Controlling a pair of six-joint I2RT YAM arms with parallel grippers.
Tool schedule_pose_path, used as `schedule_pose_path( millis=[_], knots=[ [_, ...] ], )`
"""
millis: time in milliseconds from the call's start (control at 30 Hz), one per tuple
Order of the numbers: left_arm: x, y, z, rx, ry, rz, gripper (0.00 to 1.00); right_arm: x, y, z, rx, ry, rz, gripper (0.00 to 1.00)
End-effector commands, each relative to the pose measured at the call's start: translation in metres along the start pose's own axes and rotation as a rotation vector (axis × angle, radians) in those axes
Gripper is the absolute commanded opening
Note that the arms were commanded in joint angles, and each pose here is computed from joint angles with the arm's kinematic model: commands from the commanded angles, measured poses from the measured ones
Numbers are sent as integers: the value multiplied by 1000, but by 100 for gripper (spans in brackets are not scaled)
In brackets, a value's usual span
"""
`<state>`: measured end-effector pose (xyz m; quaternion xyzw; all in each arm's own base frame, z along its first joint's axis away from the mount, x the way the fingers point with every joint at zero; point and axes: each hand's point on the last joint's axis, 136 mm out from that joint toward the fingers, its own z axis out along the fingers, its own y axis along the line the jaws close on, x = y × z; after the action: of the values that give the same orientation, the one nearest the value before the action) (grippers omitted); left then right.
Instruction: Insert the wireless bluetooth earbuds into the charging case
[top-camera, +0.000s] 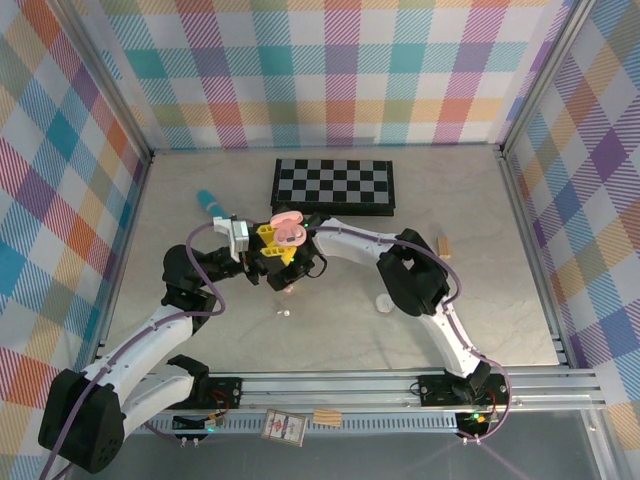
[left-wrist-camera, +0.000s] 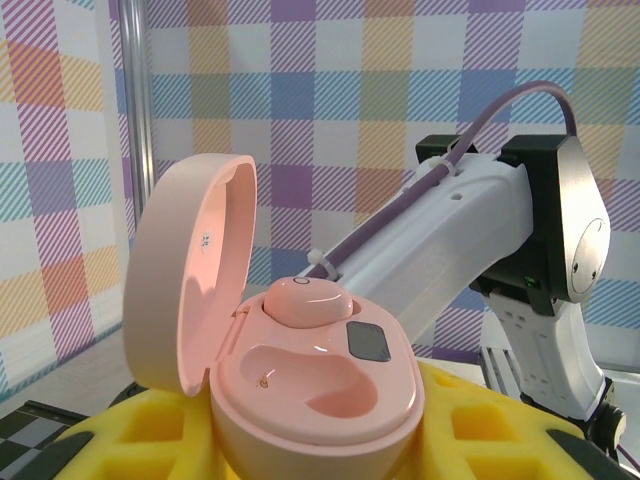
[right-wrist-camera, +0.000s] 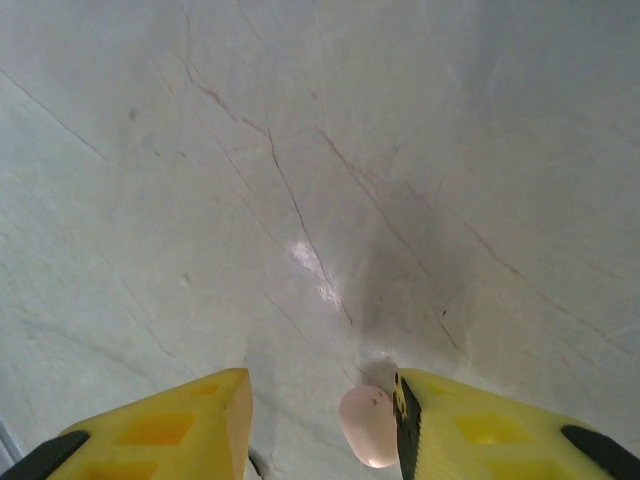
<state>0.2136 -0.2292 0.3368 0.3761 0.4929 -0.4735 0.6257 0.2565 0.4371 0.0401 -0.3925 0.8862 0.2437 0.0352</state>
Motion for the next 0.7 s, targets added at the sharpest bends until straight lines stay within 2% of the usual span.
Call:
schedule_pose_path(
  millis=[0, 400, 667],
  knots=[
    [-13, -7, 1, 29, -22, 35, 31, 8, 0, 5, 19, 47, -37, 42],
    [-10, -7, 0, 27, -18, 29, 31, 17, -6, 12, 60, 84, -39, 36],
    [-8, -6, 0, 25, -16, 26, 31, 19, -6, 1, 88, 93, -87, 40]
  ],
)
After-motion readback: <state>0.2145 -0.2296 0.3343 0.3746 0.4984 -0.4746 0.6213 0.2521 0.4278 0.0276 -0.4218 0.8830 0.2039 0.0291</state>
